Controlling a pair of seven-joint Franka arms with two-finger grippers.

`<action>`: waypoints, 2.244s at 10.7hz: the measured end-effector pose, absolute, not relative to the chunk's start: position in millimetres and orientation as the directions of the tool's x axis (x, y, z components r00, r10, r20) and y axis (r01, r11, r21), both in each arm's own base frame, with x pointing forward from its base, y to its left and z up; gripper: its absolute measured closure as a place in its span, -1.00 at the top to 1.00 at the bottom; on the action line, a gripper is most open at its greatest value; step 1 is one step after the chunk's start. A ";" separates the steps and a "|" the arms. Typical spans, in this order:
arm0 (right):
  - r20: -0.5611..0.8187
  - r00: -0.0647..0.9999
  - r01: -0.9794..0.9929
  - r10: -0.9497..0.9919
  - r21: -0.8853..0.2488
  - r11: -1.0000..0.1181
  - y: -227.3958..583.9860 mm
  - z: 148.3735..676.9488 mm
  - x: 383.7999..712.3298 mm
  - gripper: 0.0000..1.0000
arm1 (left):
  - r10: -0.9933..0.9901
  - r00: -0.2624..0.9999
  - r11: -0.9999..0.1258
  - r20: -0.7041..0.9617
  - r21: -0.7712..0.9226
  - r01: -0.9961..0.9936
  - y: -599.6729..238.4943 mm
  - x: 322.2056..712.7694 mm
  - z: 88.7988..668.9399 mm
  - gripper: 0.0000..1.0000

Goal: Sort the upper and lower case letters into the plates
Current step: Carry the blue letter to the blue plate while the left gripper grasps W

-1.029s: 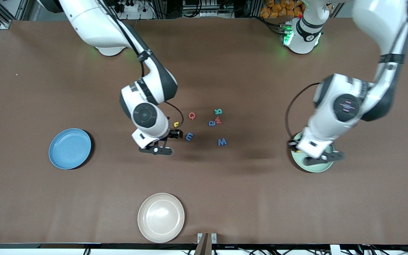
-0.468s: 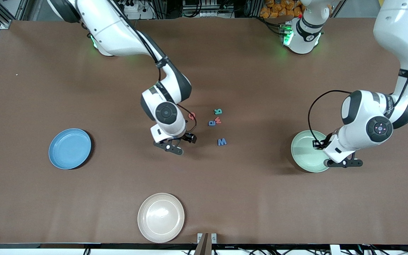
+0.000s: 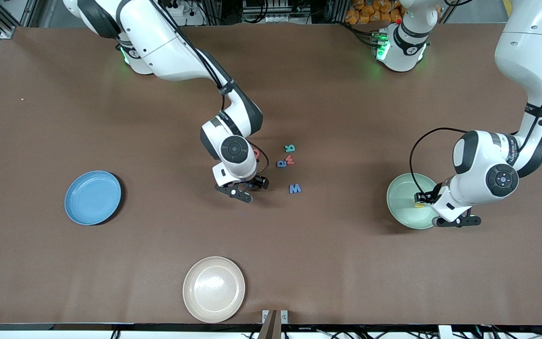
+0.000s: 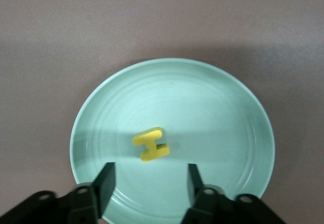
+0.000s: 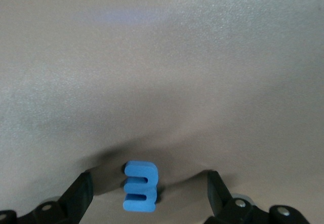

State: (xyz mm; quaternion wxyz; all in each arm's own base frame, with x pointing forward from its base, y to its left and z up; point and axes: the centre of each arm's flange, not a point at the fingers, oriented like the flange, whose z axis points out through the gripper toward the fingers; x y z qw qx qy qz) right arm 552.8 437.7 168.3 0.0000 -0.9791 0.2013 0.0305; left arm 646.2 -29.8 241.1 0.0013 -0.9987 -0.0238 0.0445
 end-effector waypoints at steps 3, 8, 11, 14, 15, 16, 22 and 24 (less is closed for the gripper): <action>-0.058 0.917 -0.394 -0.394 0.010 -0.919 438.0 168.8 553.1 1.00 | 0.130 0.990 -0.992 -0.046 -0.007 0.130 -80.2 647.8 266.6 1.00; -0.058 0.917 -0.394 -0.393 0.011 -0.919 445.8 168.8 546.8 0.99 | 0.427 0.904 -0.904 -0.024 0.012 0.428 -235.4 616.2 289.2 1.00; -0.049 0.916 -0.398 -0.397 -0.008 -0.917 449.8 177.9 549.4 0.16 | 0.631 0.775 -0.775 -0.022 0.021 0.632 -290.1 601.5 293.8 1.00; -0.045 0.915 -0.402 -0.401 -0.012 -0.916 449.6 181.0 551.3 -0.45 | 0.863 0.506 -0.506 -0.004 0.011 0.862 -320.7 601.5 281.3 1.00; -0.044 0.914 -0.404 -0.403 -0.011 -0.915 448.0 181.2 552.6 -0.45 | 0.910 0.415 -0.415 0.006 0.005 0.910 -330.9 600.8 272.0 1.00; -0.042 0.912 -0.408 -0.408 -0.010 -0.913 444.9 181.4 555.2 -0.45 | 0.944 0.330 -0.330 0.015 -0.002 0.944 -342.3 598.3 261.1 1.00; -0.048 0.938 -0.345 -0.344 0.001 -0.939 365.7 235.1 612.2 -0.45 | 0.997 -0.073 0.073 -0.018 -0.017 0.997 -419.3 587.9 217.2 1.00; -0.071 0.959 -0.275 -0.275 0.014 -0.961 319.1 253.8 633.1 -0.45 | 0.992 -0.122 0.122 -0.035 -0.010 0.993 -434.9 586.1 210.2 1.00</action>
